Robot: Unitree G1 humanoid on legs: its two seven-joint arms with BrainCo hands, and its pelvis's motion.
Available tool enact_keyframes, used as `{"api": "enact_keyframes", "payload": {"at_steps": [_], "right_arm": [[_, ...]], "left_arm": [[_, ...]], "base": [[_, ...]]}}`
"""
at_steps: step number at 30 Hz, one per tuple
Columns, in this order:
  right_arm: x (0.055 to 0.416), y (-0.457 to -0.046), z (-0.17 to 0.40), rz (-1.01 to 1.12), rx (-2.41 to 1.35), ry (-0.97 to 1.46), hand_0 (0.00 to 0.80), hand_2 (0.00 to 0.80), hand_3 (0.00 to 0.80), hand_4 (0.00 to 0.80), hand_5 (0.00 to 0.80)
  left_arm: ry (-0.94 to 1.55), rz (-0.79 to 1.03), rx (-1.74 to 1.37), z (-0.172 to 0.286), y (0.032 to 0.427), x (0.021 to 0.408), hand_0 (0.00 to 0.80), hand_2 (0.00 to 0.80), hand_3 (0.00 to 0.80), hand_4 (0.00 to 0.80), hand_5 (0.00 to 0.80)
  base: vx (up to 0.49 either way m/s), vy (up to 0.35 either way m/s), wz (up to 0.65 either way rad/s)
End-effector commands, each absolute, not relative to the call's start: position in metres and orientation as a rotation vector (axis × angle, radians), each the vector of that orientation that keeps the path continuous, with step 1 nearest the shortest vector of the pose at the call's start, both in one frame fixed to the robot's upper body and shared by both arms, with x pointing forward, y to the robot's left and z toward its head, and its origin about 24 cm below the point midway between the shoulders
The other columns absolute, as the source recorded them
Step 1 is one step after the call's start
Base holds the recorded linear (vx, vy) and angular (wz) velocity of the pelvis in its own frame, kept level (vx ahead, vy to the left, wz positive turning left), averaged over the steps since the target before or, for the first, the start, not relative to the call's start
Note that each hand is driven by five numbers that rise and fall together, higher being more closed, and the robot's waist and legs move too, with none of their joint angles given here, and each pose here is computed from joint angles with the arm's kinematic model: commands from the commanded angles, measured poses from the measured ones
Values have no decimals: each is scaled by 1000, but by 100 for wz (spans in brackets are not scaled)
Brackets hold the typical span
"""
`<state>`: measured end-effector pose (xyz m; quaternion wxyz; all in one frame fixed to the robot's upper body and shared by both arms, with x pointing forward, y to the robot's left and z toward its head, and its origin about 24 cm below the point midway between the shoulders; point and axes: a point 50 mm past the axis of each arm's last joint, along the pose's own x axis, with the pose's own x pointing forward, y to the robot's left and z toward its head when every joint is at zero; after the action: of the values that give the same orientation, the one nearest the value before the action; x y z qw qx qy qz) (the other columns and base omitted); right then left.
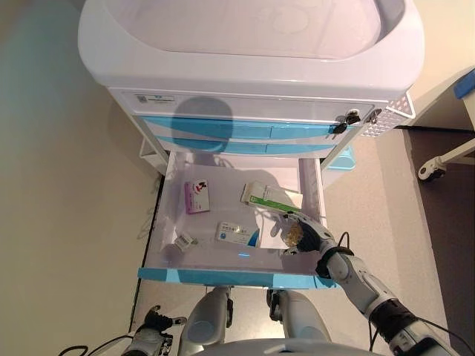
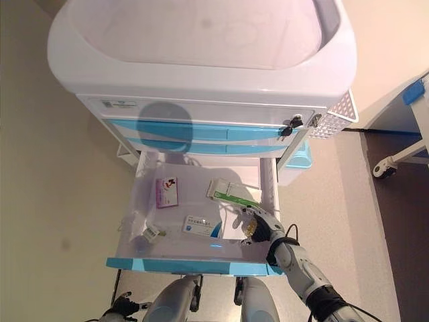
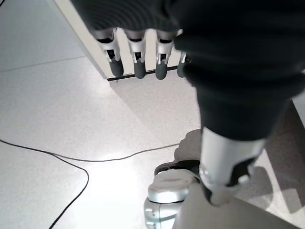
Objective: Open the drawer and pick up the medicine
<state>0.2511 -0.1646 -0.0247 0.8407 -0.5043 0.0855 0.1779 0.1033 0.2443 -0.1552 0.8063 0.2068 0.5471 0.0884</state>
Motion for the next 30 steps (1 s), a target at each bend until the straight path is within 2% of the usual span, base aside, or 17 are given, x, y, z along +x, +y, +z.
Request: {"api": "enact_keyframes", "payload": {"at_steps": [1,12,23,24,25,26,27,30], "right_arm": [[260,-157,-15,321,-1021,136,0,0,0,0,0],[268,-165,-33,288,-1100,258,0,0,0,0,0],[262,-172,-60,425,-1386,384,0,0,0,0,0],[261,-170,-64,453,-1420,389,254,254,254,254,254],[261,-170,-64,453,-1420,389,386,386,386,386,386],[260,-169,-65,466,-1434,388,618,618,618,618,618],[261,-165,-65,489,-1465,369,800,800,800,800,800],[260,-161,-65,509,-1465,353,800,800,800,800,800]], "left_arm": [[1210,220,464,-157,249,92,0,0,0,0,0],[1199,217,470,-156,249,96,0,0,0,0,0],[1201,174,456,-157,245,99,0,0,0,0,0],[1201,166,456,-157,244,100,0,0,0,0,0],[1201,166,456,-157,244,100,0,0,0,0,0],[1199,164,457,-157,243,100,0,0,0,0,0],[1195,162,453,-157,242,101,0,0,0,0,0],[1193,165,451,-157,242,102,0,0,0,0,0]], "base": [[0,0,0],[0,0,0],[-2,1,1],[0,0,0],[-4,-1,3],[1,0,9],[1,0,9],[0,0,3]]}}
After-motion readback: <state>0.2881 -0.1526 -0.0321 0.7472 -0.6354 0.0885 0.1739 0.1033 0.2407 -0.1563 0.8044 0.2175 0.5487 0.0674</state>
